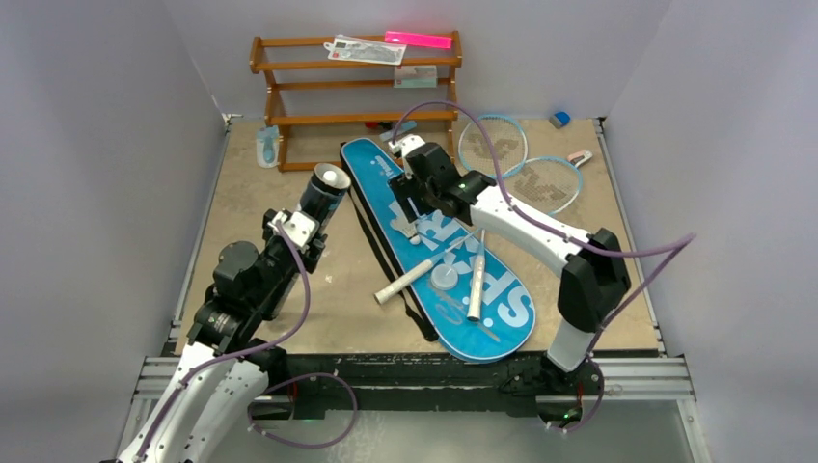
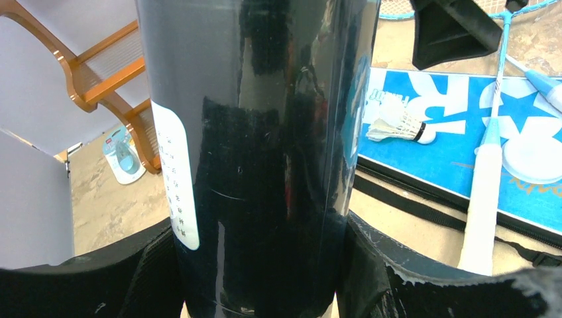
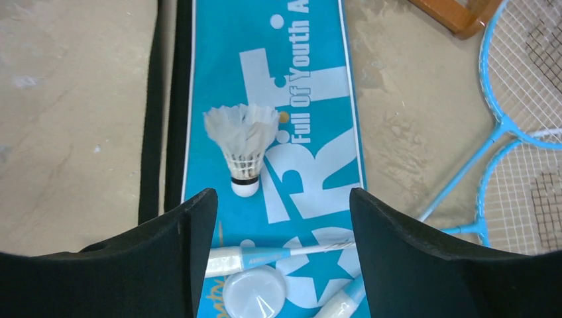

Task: Pack up the badminton gear
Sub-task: Place the shuttlecock in the racket bag, then pick up the shuttlecock from the racket bag.

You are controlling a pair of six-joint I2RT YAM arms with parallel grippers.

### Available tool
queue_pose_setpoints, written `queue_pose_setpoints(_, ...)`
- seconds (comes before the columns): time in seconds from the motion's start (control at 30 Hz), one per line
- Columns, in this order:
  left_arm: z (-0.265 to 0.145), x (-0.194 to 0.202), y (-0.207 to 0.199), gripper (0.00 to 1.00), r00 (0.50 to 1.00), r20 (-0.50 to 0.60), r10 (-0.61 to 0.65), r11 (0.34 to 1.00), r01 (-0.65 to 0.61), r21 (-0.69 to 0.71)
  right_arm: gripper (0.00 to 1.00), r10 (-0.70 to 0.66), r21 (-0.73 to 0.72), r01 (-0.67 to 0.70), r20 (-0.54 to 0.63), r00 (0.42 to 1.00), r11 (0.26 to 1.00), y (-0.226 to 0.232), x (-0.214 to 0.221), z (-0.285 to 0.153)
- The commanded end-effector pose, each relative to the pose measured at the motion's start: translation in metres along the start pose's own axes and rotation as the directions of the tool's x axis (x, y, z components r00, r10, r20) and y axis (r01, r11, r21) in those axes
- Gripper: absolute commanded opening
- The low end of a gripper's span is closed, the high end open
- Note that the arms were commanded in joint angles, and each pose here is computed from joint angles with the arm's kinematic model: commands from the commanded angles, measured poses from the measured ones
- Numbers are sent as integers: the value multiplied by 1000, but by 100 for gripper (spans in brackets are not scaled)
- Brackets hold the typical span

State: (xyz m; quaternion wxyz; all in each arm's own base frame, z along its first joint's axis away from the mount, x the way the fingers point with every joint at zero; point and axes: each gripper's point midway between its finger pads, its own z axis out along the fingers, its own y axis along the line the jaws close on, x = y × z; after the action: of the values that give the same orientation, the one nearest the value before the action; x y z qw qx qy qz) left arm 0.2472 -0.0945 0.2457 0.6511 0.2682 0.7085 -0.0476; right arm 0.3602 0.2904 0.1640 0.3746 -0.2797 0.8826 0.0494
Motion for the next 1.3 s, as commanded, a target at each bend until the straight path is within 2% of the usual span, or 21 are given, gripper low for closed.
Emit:
queue_pose_setpoints(0.0,1,-17,6,15,998,66,18,1000,-17,-19,76,20,-99,-9,110,994,995,10,-7,-3)
queue_pose_setpoints(0.23,5,-16,1,15,998,58,19,1000,-20,13,74,74,-233,-33,172,982,972,28,25,1)
queue_pose_setpoints(0.47,4,-17,-5,15,997,72,26,999,-30,44,72,144,-294,-60,274,951,954,40,40,12)
queue_pose_setpoints(0.73,4,-18,-5,15,997,75,27,998,-31,46,66,149,-185,-85,365,919,979,22,43,37)
queue_pose_setpoints(1.27,7,-17,-7,15,997,71,32,998,-36,59,57,152,-220,-88,290,945,972,37,72,75)
